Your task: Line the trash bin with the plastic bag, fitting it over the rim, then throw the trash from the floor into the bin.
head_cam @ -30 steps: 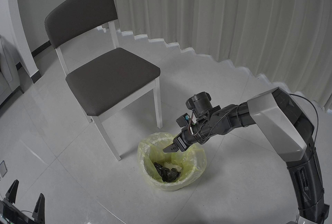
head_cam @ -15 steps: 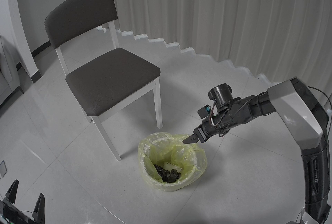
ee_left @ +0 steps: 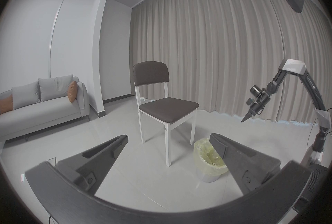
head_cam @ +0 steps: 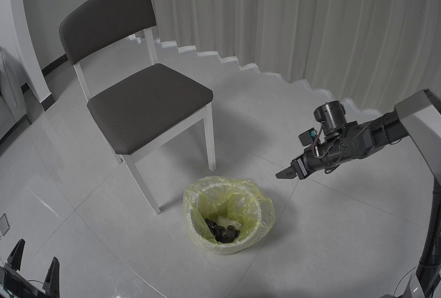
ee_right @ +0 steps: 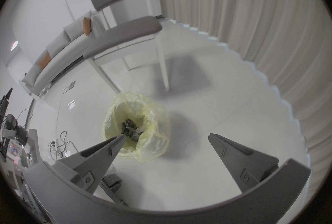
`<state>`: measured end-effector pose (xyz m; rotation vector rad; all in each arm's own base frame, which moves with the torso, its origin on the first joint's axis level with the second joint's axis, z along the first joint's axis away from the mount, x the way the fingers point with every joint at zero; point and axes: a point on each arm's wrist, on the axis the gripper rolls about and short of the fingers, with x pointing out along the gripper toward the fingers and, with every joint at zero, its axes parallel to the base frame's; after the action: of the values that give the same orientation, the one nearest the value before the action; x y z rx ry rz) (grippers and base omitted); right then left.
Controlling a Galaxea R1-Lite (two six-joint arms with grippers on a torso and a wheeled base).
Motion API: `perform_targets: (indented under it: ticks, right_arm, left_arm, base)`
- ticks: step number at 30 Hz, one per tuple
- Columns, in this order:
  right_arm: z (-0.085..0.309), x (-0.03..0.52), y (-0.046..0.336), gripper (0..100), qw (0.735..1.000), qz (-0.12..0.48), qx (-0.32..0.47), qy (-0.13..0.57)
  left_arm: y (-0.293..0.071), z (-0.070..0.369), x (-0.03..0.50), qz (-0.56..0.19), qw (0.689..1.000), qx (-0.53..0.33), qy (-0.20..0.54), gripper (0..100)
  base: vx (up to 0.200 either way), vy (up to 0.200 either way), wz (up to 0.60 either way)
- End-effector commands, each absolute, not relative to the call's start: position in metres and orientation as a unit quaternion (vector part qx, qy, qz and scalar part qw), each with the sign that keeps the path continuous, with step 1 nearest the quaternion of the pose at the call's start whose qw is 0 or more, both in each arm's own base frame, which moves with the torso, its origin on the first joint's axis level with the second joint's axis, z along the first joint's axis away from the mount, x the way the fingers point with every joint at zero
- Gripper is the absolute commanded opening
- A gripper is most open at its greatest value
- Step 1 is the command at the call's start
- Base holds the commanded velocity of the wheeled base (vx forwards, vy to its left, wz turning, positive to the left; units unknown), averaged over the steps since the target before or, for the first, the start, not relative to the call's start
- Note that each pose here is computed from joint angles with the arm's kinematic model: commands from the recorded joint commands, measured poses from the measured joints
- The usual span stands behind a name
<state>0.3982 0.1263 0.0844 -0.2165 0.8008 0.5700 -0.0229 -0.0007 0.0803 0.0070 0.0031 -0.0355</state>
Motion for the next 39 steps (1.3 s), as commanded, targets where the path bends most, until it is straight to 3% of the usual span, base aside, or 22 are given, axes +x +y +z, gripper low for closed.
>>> perform_targets:
  ticks: [1,9,17,22,27,33,39]
  right_arm:
    - [0.144,0.358,0.088,100,0.919,0.211,-0.098,0.318]
    - [0.192,0.296,0.05,100,0.953,0.105,-0.096,0.267]
    - [0.226,0.22,0.014,100,0.977,0.035,-0.065,0.198]
    - [0.26,0.152,0.0,100,0.994,0.024,-0.053,0.092]
    - [0.248,0.092,0.001,100,0.997,0.028,-0.051,0.044]
    - [0.203,0.014,0.001,100,0.998,0.024,-0.052,-0.017]
    - [0.185,-0.045,0.002,100,0.998,0.031,-0.051,-0.021]
  left_arm:
    - [-0.001,0.076,-0.023,-0.018,1.0,0.004,0.002,100]
    - [-0.001,0.076,-0.023,-0.018,1.0,0.004,0.002,100]
    - [-0.001,0.076,-0.023,-0.018,1.0,0.004,0.002,100]
    - [-0.001,0.076,-0.023,-0.015,1.0,0.002,0.002,100]
    - [-0.001,0.076,-0.023,-0.015,1.0,0.002,0.002,100]
    - [-0.001,0.076,-0.023,-0.014,1.0,0.002,0.002,100]
    - [-0.001,0.076,-0.023,-0.014,1.0,0.002,0.002,100]
  base:
    - [0.0,0.0,0.0]
    - [0.0,0.0,0.0]
    - [0.0,0.0,0.0]
    - [0.0,0.0,0.0]
    - [0.0,0.0,0.0]
    - [0.0,0.0,0.0]
    - [0.0,0.0,0.0]
